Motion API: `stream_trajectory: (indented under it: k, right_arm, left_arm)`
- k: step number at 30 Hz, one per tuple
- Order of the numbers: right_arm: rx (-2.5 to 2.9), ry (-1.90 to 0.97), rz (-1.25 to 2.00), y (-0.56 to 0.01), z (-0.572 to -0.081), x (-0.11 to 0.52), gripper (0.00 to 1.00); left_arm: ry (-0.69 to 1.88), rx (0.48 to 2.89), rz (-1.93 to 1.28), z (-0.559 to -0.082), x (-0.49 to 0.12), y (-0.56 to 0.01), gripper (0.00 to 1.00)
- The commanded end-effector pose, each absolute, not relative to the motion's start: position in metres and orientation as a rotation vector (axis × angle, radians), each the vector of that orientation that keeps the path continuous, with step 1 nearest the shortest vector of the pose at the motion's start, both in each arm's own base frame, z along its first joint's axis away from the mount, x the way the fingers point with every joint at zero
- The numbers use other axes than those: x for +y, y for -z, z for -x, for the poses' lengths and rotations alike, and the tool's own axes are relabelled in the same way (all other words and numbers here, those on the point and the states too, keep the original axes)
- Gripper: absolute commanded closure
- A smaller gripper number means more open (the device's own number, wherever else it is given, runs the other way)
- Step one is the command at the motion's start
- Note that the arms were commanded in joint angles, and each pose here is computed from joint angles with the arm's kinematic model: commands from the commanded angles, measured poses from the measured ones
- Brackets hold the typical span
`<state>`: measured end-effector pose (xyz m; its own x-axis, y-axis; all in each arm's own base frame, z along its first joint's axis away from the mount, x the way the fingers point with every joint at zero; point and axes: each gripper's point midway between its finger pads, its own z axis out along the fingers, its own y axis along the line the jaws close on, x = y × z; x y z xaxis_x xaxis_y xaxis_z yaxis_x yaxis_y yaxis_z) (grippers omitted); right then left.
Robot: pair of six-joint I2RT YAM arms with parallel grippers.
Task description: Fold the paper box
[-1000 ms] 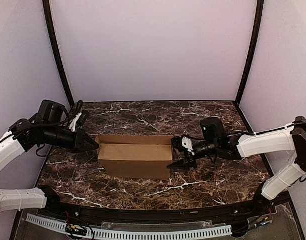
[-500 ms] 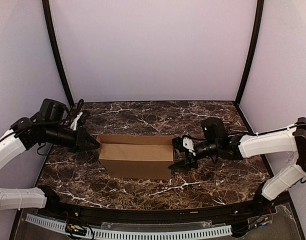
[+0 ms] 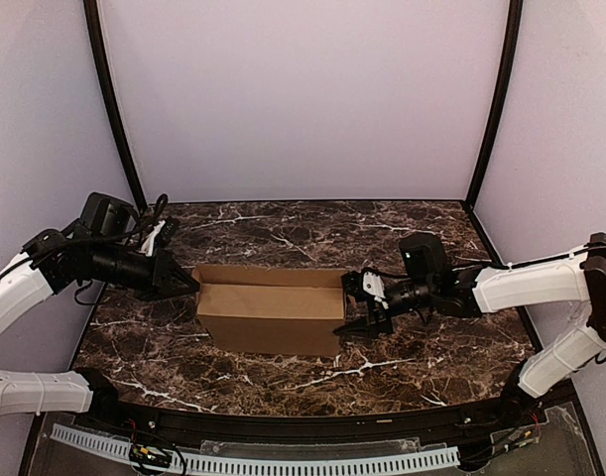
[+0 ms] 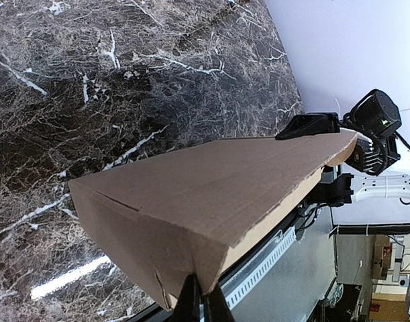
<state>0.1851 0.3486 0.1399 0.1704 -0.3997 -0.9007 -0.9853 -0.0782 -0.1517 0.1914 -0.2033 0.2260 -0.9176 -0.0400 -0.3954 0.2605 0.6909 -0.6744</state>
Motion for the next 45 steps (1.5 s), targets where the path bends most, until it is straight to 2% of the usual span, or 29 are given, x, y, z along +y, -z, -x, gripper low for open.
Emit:
stream_trajectory:
  k: [1,8,20,27,34,45]
  right_arm:
    - [1.548,-0.873,1.662,-0.097,-0.177,0.330,0.86]
    - [1.549,-0.873,1.662,-0.098,-0.177,0.330,0.86]
    - [1.573,-0.864,1.644,-0.099,-0.181,0.332,0.83]
    - [1.605,-0.842,1.602,-0.105,-0.192,0.336,0.66]
    - [1.622,-0.823,1.560,-0.113,-0.198,0.336,0.44]
    - [1.613,-0.795,1.486,-0.123,-0.205,0.333,0.27]
  left_arm:
    - [1.223,2.429,-0.262,-0.187,-0.221,-0.257,0.99]
    - [1.226,2.436,-0.258,-0.185,-0.220,-0.252,0.99]
    - [1.196,2.510,-0.193,-0.165,-0.204,-0.201,0.99]
    - [1.171,2.524,-0.202,-0.159,-0.199,-0.185,0.99]
    - [1.147,2.522,-0.233,-0.160,-0.198,-0.184,0.99]
    - [1.115,2.557,-0.241,-0.159,-0.196,-0.173,0.99]
